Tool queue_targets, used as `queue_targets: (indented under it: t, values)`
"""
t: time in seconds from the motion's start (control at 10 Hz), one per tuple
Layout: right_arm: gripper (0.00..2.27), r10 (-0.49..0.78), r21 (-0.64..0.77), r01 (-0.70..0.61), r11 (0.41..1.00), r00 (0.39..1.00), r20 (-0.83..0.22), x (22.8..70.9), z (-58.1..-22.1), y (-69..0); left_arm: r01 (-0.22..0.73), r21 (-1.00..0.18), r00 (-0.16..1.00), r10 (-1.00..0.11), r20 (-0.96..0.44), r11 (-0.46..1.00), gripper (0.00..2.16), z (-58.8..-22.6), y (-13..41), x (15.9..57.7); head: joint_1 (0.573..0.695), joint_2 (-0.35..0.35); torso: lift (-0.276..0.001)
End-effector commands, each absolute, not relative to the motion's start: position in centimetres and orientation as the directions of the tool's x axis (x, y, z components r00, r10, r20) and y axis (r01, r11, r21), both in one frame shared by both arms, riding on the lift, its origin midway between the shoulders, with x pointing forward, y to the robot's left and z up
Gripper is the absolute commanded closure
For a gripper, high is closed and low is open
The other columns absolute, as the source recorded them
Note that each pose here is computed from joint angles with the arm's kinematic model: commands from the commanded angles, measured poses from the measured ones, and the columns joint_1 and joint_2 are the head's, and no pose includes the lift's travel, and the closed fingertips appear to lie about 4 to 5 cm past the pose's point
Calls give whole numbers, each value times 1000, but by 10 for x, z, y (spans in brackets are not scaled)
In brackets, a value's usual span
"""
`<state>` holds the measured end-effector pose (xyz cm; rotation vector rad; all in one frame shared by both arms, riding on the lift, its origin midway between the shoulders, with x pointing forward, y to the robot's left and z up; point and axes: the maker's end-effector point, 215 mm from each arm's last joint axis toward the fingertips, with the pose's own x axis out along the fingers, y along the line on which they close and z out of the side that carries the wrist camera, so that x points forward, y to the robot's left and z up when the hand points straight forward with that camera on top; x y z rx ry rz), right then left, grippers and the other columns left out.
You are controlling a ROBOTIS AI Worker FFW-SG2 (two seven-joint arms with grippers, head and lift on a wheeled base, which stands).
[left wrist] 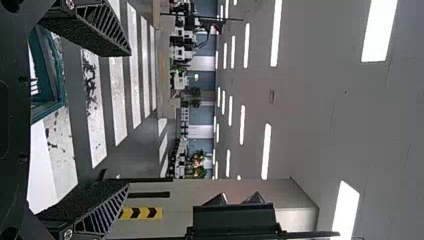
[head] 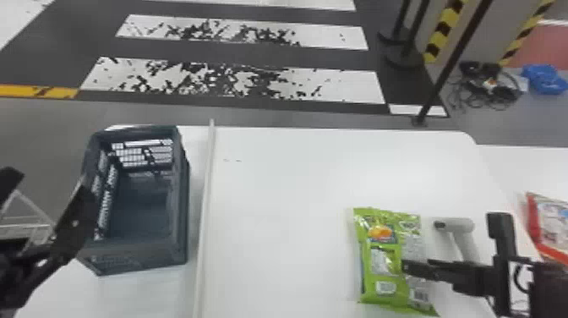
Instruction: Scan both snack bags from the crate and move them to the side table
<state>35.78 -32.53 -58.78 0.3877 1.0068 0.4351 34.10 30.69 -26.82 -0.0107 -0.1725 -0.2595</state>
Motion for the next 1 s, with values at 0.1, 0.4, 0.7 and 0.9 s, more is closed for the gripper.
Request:
queue_targets:
  t: [0.1,0.4,0.7,0.9]
  values:
    - [228,547,516,-197,834,423,-722,358,-600,-316,255,12,953,-253,166,967,70,-270,308,341,695,-22,-29]
    - [2240,553,502,-236,832,428,-715,363,-596,-313,254,10,954,-252,163,967,70,-272,309,343,695,-9,-29]
    - [2240,580,510,-279,813,456,-675,362,-569,-303,255,11,953,-253,167,967,70,-270,308,342,695,-5,-29]
    - [2240,610,526,-313,791,468,-640,358,-531,-287,254,8,954,-252,163,967,70,-272,309,342,695,12,-29]
